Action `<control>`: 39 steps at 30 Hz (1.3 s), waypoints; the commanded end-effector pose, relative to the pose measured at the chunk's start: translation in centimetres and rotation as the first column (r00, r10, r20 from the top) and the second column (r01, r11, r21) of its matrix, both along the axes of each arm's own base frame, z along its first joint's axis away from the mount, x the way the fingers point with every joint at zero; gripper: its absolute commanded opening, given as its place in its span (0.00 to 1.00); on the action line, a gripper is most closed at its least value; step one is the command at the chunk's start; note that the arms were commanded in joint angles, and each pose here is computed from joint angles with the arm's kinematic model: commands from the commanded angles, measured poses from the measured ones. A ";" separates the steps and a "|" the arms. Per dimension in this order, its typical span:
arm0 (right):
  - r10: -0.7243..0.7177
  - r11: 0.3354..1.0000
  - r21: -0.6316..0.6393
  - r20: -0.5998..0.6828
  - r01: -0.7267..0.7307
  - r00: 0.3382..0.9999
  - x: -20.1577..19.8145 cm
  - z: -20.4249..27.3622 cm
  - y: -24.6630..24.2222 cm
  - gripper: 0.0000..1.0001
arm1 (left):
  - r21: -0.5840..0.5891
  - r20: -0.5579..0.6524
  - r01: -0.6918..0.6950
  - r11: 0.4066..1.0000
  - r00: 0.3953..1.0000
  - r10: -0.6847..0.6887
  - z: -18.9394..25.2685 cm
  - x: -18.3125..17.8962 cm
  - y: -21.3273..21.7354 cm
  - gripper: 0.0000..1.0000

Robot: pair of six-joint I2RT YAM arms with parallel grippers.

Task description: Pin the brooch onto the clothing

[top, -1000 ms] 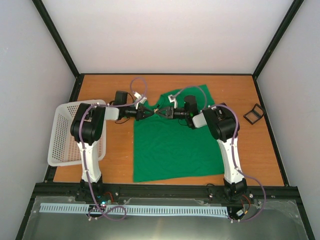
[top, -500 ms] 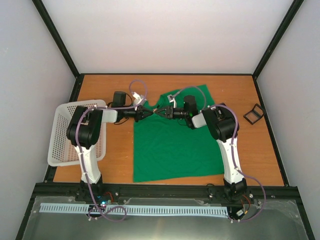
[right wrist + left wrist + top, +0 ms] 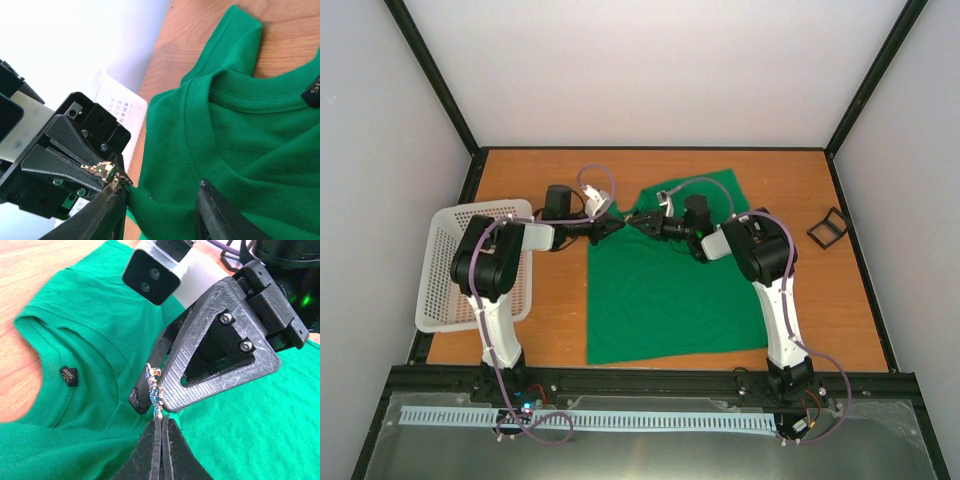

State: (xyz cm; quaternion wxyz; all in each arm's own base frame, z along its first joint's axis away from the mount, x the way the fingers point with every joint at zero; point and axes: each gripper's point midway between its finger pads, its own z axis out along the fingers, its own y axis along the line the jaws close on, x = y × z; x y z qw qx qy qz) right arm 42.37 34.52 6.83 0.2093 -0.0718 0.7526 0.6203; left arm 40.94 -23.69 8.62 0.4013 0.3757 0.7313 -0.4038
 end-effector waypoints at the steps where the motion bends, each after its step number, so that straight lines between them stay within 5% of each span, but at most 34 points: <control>1: -0.285 0.955 -0.089 -0.022 0.282 0.958 4.2 -0.7 -2.6 0.36 | -0.086 0.090 0.115 0.990 0.990 -0.107 4.3 -2.3 -2.1 0.01; 19: -0.447 0.868 -0.214 0.051 0.447 0.893 4.8 0.3 -4.6 0.35 | -0.028 0.054 -0.109 0.994 0.992 0.111 3.1 0.3 -0.7 0.01; 32: -0.416 0.869 -0.253 0.092 0.425 0.905 3.4 0.7 -4.9 0.36 | 0.013 0.039 -0.168 0.986 0.985 0.167 1.9 0.9 0.0 0.01; 39: -0.325 0.889 -0.258 0.227 0.379 0.918 2.8 2.9 -5.1 0.41 | 0.035 0.068 -0.168 0.985 0.984 0.165 1.8 0.6 0.3 0.01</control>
